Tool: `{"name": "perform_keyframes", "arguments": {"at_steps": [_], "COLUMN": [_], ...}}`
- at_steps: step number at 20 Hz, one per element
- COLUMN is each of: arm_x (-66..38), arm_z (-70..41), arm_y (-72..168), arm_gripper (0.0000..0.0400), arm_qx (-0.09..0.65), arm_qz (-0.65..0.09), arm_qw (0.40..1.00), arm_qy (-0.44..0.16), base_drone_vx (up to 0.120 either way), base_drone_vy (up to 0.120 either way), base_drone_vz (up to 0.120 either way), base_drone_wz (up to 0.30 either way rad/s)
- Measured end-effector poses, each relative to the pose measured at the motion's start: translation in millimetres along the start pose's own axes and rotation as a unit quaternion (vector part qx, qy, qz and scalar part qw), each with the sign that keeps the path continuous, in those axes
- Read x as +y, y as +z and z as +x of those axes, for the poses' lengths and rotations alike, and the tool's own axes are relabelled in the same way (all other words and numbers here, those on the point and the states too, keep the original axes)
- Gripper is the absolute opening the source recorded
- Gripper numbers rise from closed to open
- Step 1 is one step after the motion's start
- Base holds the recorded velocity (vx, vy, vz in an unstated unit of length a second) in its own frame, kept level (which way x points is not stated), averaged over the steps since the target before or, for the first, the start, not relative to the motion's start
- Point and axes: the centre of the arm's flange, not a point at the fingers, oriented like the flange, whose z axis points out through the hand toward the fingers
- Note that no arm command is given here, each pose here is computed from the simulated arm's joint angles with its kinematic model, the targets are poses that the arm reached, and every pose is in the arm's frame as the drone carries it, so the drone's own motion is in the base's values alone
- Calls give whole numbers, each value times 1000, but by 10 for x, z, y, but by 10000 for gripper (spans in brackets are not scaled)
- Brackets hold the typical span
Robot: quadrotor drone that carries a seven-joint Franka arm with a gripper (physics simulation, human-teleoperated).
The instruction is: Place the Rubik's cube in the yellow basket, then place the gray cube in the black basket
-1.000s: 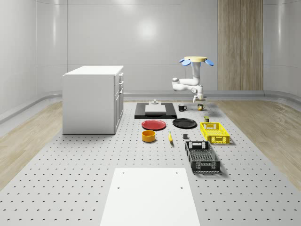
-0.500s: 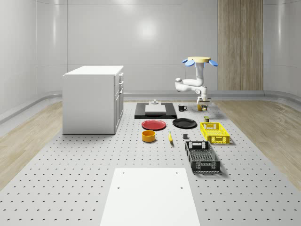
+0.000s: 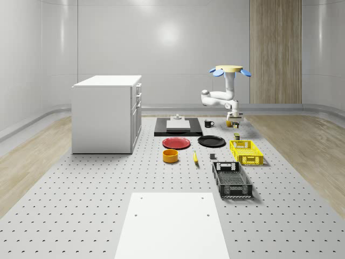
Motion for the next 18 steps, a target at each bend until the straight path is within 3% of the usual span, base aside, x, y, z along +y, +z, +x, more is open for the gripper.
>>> {"name": "perform_keyframes", "arguments": {"at_steps": [18], "arm_x": [0], "arm_z": [0], "arm_y": [0], "arm_gripper": [325], "arm_qx": [0], "arm_qz": [0], "arm_qw": [1000], "arm_qy": [0], "base_drone_vx": [120], "base_drone_vy": [0], "base_drone_vz": [0], "base_drone_wz": [0]}}
